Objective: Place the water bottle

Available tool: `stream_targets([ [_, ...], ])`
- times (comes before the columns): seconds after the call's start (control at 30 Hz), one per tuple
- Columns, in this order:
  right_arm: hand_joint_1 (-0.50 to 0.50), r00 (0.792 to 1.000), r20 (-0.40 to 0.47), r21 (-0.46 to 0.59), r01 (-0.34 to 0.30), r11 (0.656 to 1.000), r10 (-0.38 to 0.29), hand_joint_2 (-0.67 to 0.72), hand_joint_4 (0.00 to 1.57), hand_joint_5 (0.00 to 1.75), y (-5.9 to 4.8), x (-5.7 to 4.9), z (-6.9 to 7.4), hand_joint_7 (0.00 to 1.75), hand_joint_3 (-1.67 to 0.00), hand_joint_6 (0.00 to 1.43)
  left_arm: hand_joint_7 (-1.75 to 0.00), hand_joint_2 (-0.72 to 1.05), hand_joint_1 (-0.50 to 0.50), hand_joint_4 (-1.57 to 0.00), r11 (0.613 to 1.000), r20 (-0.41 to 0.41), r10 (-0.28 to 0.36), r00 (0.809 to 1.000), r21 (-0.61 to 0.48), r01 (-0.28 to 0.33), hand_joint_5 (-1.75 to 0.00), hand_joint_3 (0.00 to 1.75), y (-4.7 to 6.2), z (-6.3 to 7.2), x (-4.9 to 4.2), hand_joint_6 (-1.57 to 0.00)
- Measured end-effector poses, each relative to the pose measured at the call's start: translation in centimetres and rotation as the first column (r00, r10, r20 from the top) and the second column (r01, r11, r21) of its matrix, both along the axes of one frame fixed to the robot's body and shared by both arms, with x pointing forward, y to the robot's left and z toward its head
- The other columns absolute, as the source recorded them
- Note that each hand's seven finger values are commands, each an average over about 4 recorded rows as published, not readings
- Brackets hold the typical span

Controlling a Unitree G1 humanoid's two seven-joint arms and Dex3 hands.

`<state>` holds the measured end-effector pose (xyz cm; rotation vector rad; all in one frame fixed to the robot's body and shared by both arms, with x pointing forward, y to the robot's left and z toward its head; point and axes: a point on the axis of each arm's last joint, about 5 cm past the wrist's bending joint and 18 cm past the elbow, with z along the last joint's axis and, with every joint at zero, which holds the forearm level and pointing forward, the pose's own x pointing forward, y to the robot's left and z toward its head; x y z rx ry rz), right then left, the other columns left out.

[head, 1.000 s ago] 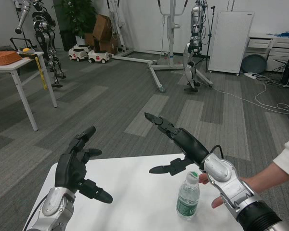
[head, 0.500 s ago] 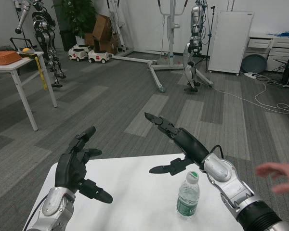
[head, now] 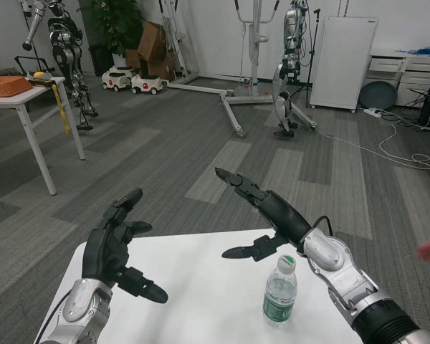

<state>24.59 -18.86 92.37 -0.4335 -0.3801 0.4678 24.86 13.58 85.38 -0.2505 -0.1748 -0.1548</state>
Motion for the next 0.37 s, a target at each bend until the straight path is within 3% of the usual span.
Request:
stream_targets([
  [0.23,-0.50,1.000,0.001,-0.006,0.002,1.000,-0.002,-0.35,0.00,0.00,-0.15,0.00,0.04,0.00,-0.48,0.00,-0.37,-0.55,-0.50,0.00,1.000,0.000,-0.002,1.000,0.001,0.002,-1.75,0.09,-0.03,-0.01,-0.01,0.00],
  [0.37,-0.46,1.000,0.001,-0.006,0.002,1.000,-0.002,-0.35,0.00,0.00,-0.16,0.00,0.05,0.00,-0.48,0.00,-0.42,-0.55,-0.50,0.00,1.000,0.000,-0.003,1.000,0.001,0.003,-1.75,0.09,-0.04,-0.01,-0.01,0.00],
])
